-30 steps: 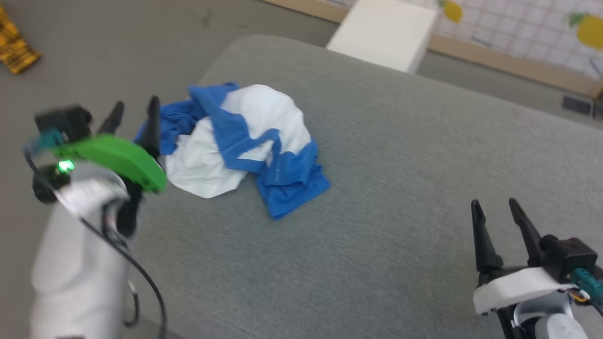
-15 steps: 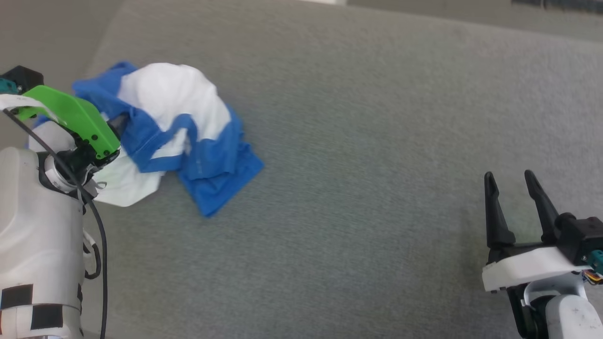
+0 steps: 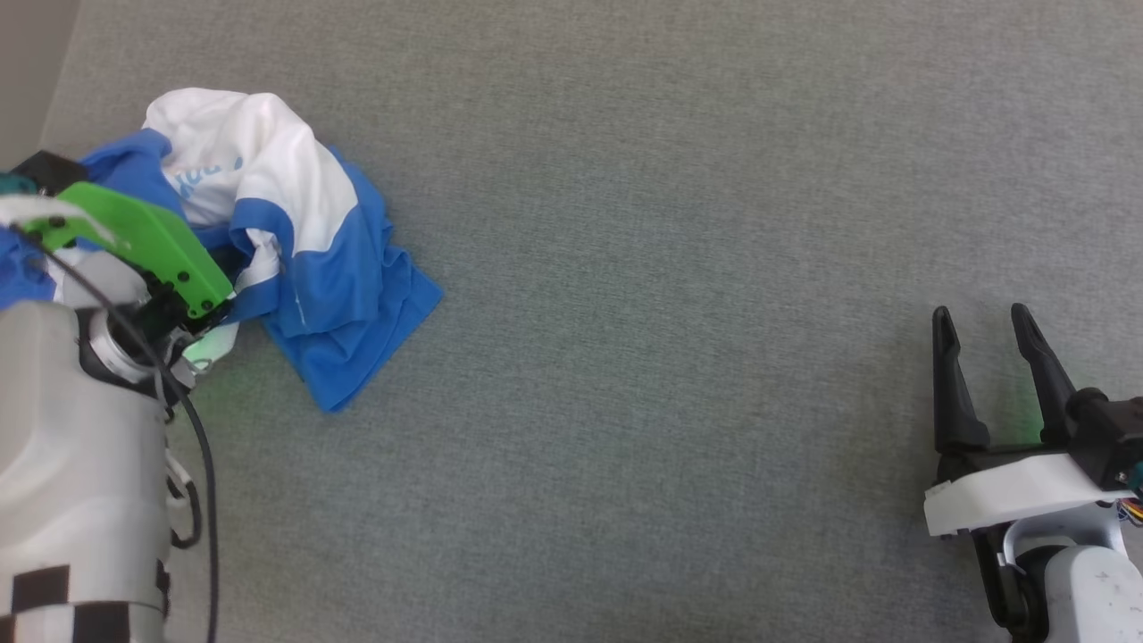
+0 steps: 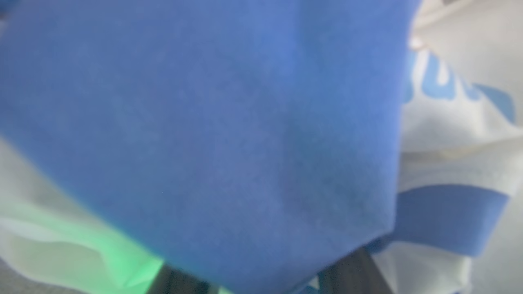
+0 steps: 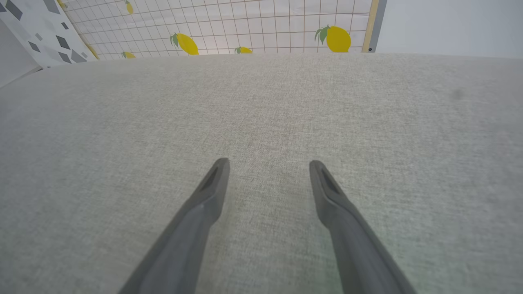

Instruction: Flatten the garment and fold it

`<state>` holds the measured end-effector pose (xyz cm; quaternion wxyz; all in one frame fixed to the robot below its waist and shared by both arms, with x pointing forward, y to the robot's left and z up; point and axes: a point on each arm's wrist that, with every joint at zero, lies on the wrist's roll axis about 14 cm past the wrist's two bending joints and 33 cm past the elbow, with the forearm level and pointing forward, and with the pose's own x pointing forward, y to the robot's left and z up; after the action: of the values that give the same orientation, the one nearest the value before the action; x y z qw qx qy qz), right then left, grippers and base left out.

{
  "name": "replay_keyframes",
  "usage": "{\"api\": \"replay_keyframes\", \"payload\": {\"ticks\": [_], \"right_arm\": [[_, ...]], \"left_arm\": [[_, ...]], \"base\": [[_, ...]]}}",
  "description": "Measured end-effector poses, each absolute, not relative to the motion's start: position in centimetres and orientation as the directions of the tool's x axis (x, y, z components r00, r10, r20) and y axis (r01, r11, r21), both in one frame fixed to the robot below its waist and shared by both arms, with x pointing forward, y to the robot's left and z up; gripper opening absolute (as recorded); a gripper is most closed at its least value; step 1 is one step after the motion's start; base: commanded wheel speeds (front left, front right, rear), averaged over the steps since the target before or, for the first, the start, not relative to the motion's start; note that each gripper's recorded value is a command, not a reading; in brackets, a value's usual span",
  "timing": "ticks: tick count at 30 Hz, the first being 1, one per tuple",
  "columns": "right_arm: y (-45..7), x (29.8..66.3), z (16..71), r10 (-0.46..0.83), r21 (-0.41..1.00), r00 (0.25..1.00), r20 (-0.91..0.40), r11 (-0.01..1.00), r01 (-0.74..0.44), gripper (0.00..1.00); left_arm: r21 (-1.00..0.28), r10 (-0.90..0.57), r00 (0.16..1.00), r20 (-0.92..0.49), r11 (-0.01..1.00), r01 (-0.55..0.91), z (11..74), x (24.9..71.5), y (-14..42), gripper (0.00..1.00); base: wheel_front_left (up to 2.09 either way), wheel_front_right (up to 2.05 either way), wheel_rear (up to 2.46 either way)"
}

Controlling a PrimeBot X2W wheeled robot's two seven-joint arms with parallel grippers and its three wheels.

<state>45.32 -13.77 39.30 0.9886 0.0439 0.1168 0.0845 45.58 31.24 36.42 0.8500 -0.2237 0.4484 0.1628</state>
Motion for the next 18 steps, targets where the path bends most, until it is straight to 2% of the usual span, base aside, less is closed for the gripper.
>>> {"api": "replay_keyframes", "payload": {"ticks": [3, 4, 8, 11, 15, 18], "right_arm": [[-13.2, 45.6, 39.5, 0.191, 0.109, 0.958, -0.215, 0.979, -0.171, 1.00], [-12.6, 45.7, 40.1, 0.206, 0.112, 0.957, -0.202, 0.976, -0.187, 1.00], [-11.9, 45.5, 41.0, 0.226, 0.119, 0.957, -0.184, 0.971, -0.206, 1.00], [-11.2, 45.0, 41.7, 0.243, 0.132, 0.955, -0.169, 0.966, -0.223, 1.00], [-10.5, 44.2, 42.7, 0.261, 0.146, 0.954, -0.150, 0.960, -0.240, 1.00], [-10.5, 43.5, 43.6, 0.263, 0.152, 0.956, -0.130, 0.958, -0.243, 1.00]], "left_arm": [[-0.280, 0.119, 0.618, -0.777, 0.814, -0.509, 36.9, 45.8, 31.9, 0.00], [-0.331, 0.180, 0.710, -0.681, 0.789, -0.518, 38.8, 46.4, 32.7, 0.00], [-0.385, 0.269, 0.803, -0.531, 0.768, -0.512, 43.1, 47.2, 34.7, 0.00], [-0.410, 0.325, 0.879, -0.349, 0.791, -0.455, 49.5, 48.5, 36.5, 0.00], [-0.422, 0.336, 0.935, -0.110, 0.836, -0.350, 58.6, 49.4, 37.5, 0.00], [-0.406, 0.293, 0.955, 0.050, 0.879, -0.248, 65.4, 49.5, 36.7, 0.00]], "base": [[0.00, 0.00, 0.00], [0.00, 0.00, 0.00], [0.00, 0.00, 0.00], [0.00, 0.00, 0.00], [0.00, 0.00, 0.00], [0.00, 0.00, 0.00]]}}
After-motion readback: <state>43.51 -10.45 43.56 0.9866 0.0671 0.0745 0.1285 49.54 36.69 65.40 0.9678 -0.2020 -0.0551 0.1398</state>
